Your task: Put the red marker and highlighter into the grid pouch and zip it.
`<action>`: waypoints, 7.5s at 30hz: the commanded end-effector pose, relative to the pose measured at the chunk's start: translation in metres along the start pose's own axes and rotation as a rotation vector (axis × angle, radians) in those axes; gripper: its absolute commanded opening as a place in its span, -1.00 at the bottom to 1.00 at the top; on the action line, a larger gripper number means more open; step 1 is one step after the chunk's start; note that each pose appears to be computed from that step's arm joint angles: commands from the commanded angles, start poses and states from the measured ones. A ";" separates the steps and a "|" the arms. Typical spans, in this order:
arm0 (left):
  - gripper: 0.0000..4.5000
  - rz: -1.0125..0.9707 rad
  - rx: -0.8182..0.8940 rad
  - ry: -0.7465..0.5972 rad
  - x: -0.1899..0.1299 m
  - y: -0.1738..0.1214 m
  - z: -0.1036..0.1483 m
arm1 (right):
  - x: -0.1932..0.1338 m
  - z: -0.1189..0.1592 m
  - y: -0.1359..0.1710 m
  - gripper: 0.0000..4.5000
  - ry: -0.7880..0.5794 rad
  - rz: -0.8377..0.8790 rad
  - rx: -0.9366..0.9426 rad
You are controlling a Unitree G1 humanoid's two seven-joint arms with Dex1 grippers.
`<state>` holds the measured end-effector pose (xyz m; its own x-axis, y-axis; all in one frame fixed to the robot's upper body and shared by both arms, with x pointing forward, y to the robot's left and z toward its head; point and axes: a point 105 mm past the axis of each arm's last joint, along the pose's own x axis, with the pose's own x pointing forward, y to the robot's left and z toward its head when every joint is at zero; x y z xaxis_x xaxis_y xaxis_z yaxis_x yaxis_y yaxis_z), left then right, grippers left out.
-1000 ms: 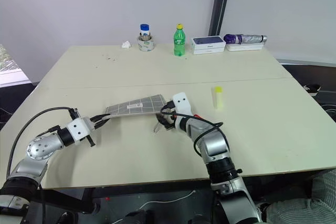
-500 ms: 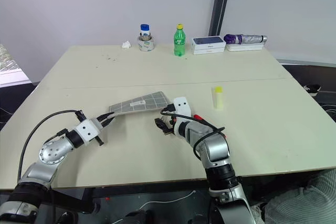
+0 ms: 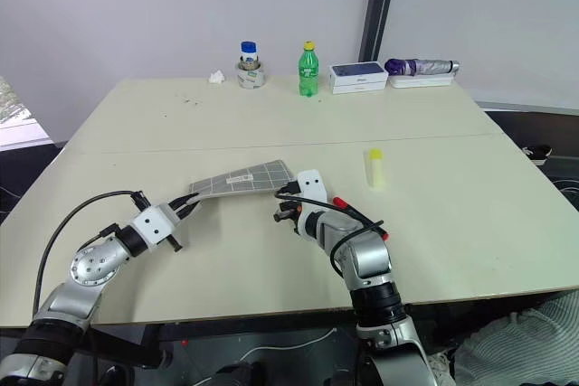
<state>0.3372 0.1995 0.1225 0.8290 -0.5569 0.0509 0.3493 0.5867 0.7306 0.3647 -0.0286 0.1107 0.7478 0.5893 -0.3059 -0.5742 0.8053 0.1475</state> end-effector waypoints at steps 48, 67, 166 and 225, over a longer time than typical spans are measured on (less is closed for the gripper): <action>-1.00 0.022 -0.002 -0.055 0.022 -0.007 0.016 | -0.094 0.031 -0.025 0.99 -0.397 0.070 -0.277; -1.00 0.004 0.002 -0.077 0.031 -0.011 0.019 | -0.082 0.034 -0.183 0.99 -0.103 -0.640 0.006; -1.00 -0.171 0.164 -0.178 0.034 0.008 0.055 | -0.038 0.034 -0.008 -0.61 -0.065 0.322 -1.252; -1.00 -0.058 -0.034 -0.065 0.010 0.011 0.016 | -0.149 -0.053 -0.120 0.62 0.047 -0.195 -0.172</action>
<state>0.3424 0.1959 0.1328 0.7881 -0.6151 0.0242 0.4321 0.5808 0.6899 0.3041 -0.2172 0.0893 0.8412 0.4131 -0.3490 -0.4682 0.8792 -0.0879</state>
